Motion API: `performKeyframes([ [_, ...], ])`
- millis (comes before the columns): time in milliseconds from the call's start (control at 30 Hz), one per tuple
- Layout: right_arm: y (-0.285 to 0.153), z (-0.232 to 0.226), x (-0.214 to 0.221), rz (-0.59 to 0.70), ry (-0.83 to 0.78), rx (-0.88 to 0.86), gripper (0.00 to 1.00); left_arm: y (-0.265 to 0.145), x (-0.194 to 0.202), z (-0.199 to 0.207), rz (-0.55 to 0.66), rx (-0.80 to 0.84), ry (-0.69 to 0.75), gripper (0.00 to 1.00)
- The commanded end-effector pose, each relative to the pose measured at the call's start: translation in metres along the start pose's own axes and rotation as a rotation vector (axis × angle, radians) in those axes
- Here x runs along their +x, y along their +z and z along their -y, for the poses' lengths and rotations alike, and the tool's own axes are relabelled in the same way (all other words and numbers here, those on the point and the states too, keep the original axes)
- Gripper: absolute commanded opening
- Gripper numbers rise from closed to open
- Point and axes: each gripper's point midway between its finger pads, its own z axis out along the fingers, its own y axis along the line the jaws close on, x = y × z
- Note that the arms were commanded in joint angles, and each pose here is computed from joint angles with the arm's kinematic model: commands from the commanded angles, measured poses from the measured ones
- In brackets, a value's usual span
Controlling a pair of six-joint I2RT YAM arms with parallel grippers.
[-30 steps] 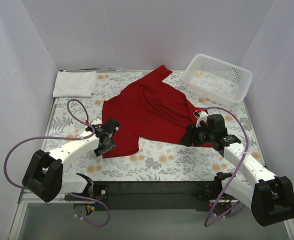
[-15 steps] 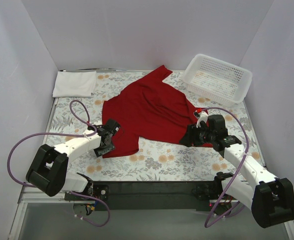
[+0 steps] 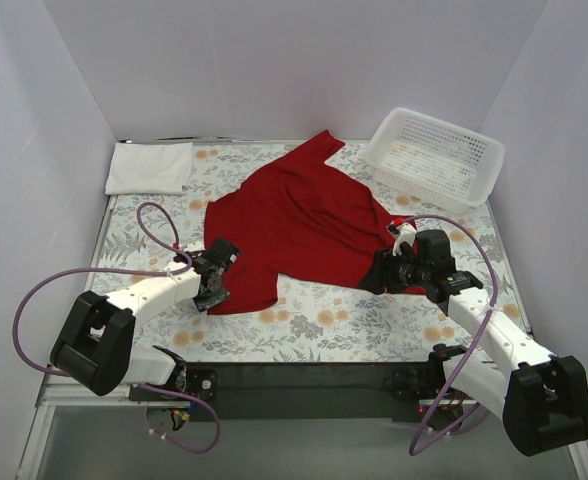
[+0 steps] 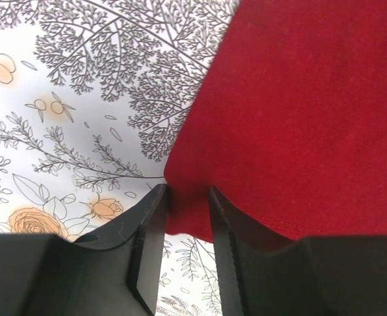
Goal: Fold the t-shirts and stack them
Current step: Flatten the tshirt out
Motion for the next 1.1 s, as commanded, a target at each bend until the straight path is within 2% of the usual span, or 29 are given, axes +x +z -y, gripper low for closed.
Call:
performKeyframes([
  [0,-0.001,-0.002,-0.007,0.026,-0.034,-0.004,0.64,0.013,0.021,-0.021,-0.06,-0.071,0.024,0.28],
  [167,0.0,0.003,-0.007,0.025,-0.028,0.022,0.64,0.009,0.016,-0.018,-0.042,-0.057,0.017,0.14],
  [200,-0.001,0.006,-0.009,0.032,-0.025,0.043,0.64,0.007,0.014,-0.018,-0.036,-0.054,0.017,0.08],
  [300,-0.005,0.018,-0.015,0.047,-0.002,0.132,0.64,-0.003,-0.001,-0.015,0.01,-0.044,0.015,0.0],
  [433,-0.018,0.048,-0.019,0.051,0.035,0.335,0.65,-0.019,-0.03,-0.013,0.101,-0.027,-0.013,0.0],
  [633,-0.05,0.092,-0.015,0.026,0.105,0.658,0.73,-0.035,-0.064,-0.006,0.208,0.077,-0.077,0.0],
  [867,-0.058,0.113,-0.007,-0.013,0.167,0.771,0.83,-0.039,-0.071,0.01,0.28,0.225,-0.096,0.0],
  [1067,-0.053,0.128,0.004,-0.066,0.227,0.824,0.81,-0.037,-0.07,0.016,0.283,0.26,-0.082,0.0],
])
